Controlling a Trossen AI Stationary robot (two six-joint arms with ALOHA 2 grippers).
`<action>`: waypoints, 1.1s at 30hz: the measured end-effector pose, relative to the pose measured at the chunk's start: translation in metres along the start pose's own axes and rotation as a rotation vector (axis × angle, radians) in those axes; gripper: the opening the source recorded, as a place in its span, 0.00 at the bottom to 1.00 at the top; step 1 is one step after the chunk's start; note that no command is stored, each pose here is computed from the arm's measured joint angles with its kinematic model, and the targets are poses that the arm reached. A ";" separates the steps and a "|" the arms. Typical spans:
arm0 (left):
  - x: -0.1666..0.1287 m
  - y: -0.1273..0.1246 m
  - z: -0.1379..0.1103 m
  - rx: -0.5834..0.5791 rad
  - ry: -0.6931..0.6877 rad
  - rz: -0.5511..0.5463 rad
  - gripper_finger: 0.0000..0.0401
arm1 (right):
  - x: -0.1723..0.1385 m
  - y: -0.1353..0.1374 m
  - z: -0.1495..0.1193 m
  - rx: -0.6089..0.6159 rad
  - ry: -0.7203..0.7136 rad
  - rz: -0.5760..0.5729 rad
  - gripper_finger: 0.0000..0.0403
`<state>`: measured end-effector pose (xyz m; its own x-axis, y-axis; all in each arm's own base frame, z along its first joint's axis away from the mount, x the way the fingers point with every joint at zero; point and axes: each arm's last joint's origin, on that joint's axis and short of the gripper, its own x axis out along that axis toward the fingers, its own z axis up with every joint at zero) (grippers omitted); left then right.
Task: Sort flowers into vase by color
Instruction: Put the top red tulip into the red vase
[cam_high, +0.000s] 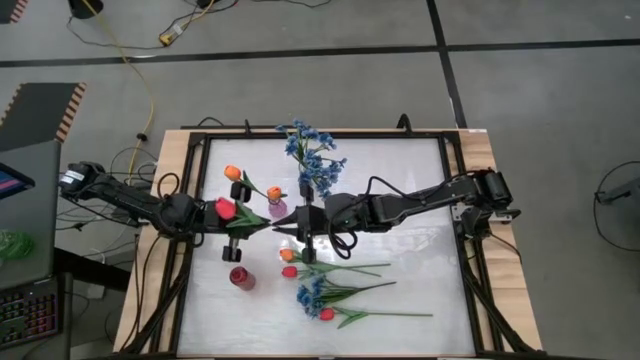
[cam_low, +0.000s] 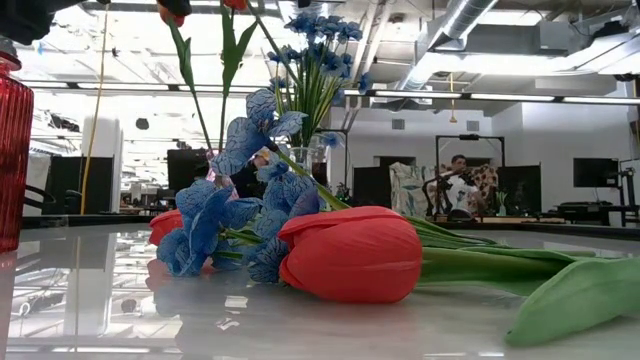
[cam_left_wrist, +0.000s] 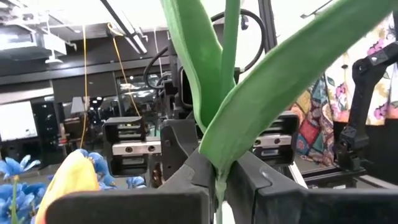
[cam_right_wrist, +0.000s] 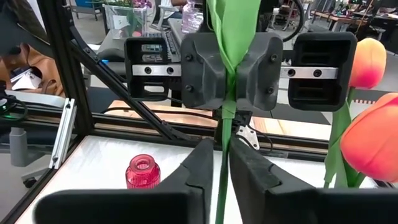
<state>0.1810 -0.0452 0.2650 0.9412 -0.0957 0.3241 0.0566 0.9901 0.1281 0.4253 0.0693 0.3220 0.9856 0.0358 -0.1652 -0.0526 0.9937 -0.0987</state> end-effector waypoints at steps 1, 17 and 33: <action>0.000 0.000 0.000 -0.010 0.000 0.001 0.02 | 0.000 0.000 0.000 0.001 0.004 0.000 0.23; -0.033 0.008 0.018 -0.269 0.098 -0.042 0.01 | -0.017 0.025 -0.008 -0.043 0.202 0.079 0.41; -0.071 0.024 0.084 -0.467 0.365 -0.106 0.01 | -0.027 0.031 -0.032 0.041 0.477 0.079 0.40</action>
<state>0.0876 -0.0232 0.3239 0.9714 -0.2367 -0.0212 0.2187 0.9252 -0.3101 0.3917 0.0954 0.2916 0.7948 0.0681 -0.6030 -0.1083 0.9937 -0.0305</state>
